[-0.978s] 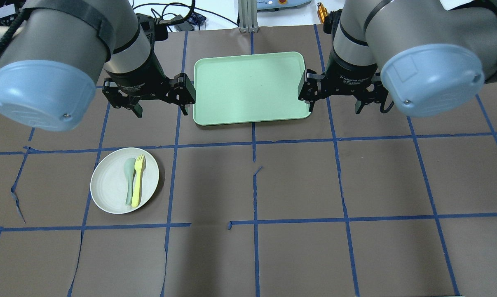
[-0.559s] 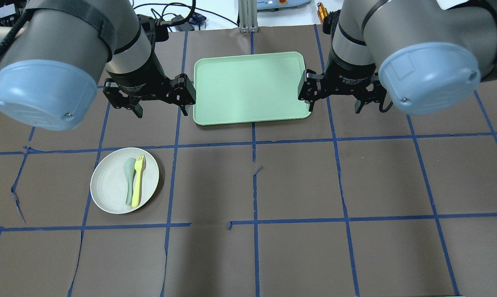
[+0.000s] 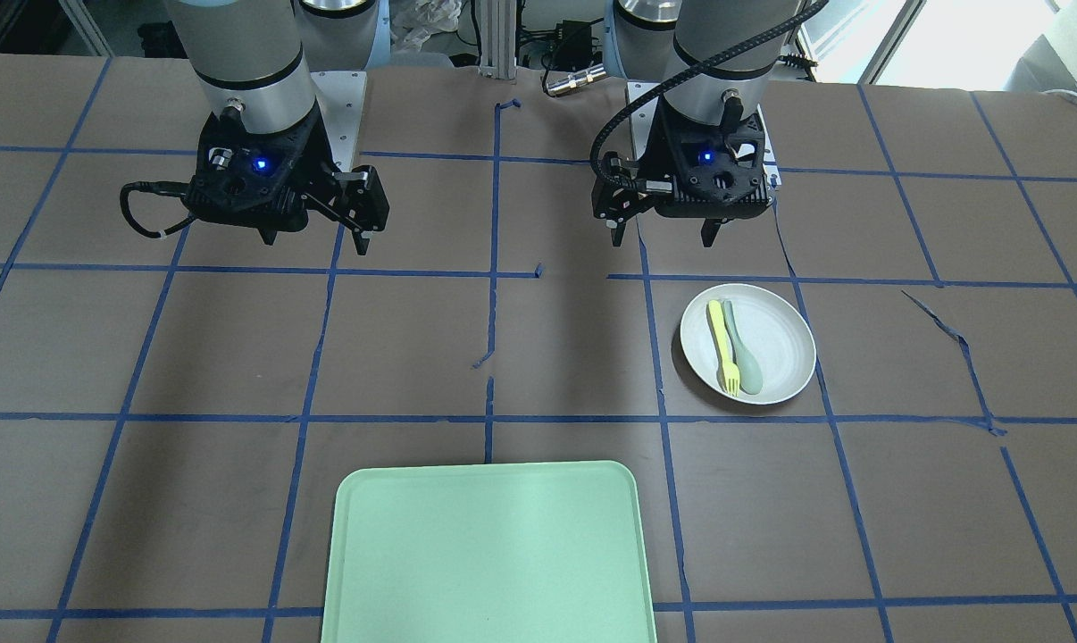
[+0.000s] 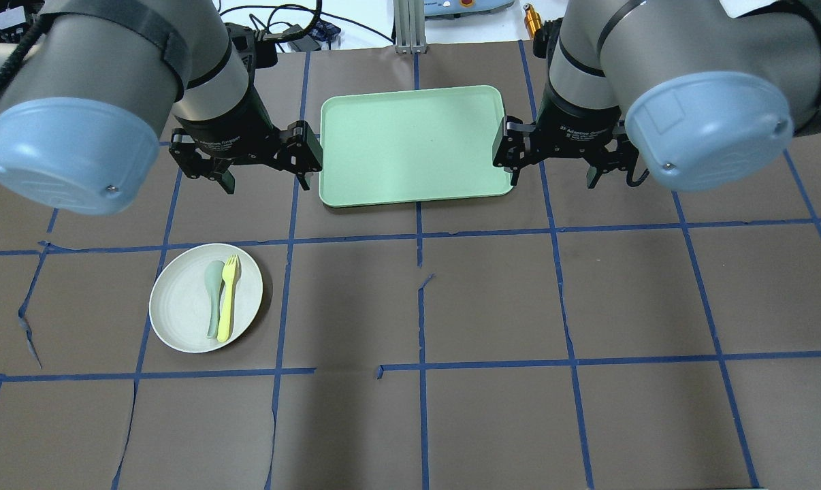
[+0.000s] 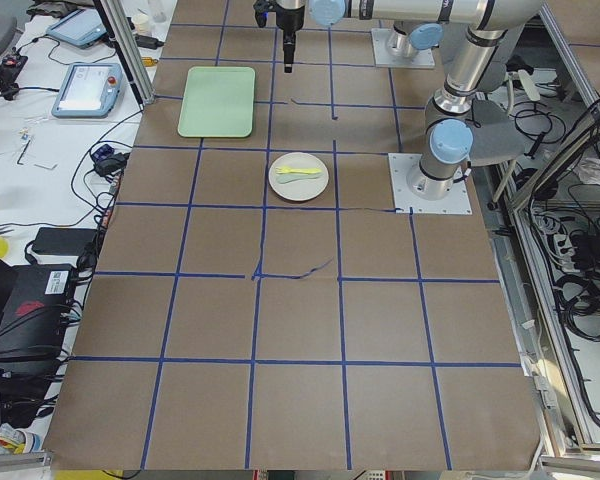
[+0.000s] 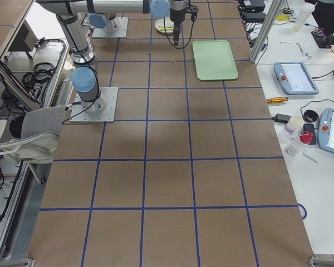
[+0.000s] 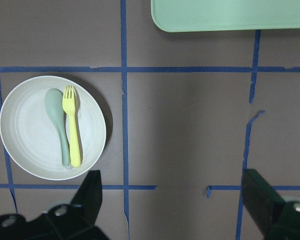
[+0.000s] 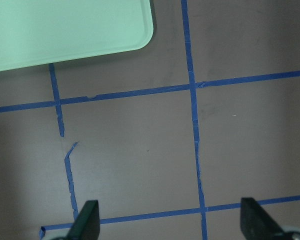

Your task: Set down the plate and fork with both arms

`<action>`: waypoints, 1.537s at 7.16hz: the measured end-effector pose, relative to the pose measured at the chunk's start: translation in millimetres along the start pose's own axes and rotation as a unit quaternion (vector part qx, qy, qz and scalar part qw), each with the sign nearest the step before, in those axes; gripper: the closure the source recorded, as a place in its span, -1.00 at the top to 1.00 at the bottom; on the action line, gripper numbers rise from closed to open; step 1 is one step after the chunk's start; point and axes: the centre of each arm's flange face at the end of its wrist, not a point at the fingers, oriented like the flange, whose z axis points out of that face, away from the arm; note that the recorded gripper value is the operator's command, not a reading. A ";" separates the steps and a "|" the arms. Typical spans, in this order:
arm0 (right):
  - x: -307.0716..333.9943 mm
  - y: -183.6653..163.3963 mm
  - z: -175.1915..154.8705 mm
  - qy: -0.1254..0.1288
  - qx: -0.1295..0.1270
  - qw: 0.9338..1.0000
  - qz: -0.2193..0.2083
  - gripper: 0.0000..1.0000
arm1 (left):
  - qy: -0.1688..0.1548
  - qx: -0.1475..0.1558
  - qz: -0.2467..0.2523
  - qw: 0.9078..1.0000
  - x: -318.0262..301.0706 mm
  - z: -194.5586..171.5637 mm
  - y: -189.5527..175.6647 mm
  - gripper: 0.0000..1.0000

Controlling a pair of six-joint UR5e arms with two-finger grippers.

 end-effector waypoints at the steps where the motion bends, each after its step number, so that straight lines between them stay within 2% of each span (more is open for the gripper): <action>1: 0.0 0.1 -0.3 0.000 0.000 1.000 0.000 1.00 | 0.000 0.000 0.000 1.000 -0.1 0.0 -0.2 1.00; 9: -0.6 -0.6 -1.0 -0.003 0.000 1.000 0.001 1.00 | -0.001 -0.001 0.002 1.000 -1.9 1.2 -1.6 1.00; 11: -0.5 -0.6 -0.3 -0.002 0.000 1.000 0.001 1.00 | -0.003 -0.017 -0.005 1.000 -44.1 16.8 -16.3 1.00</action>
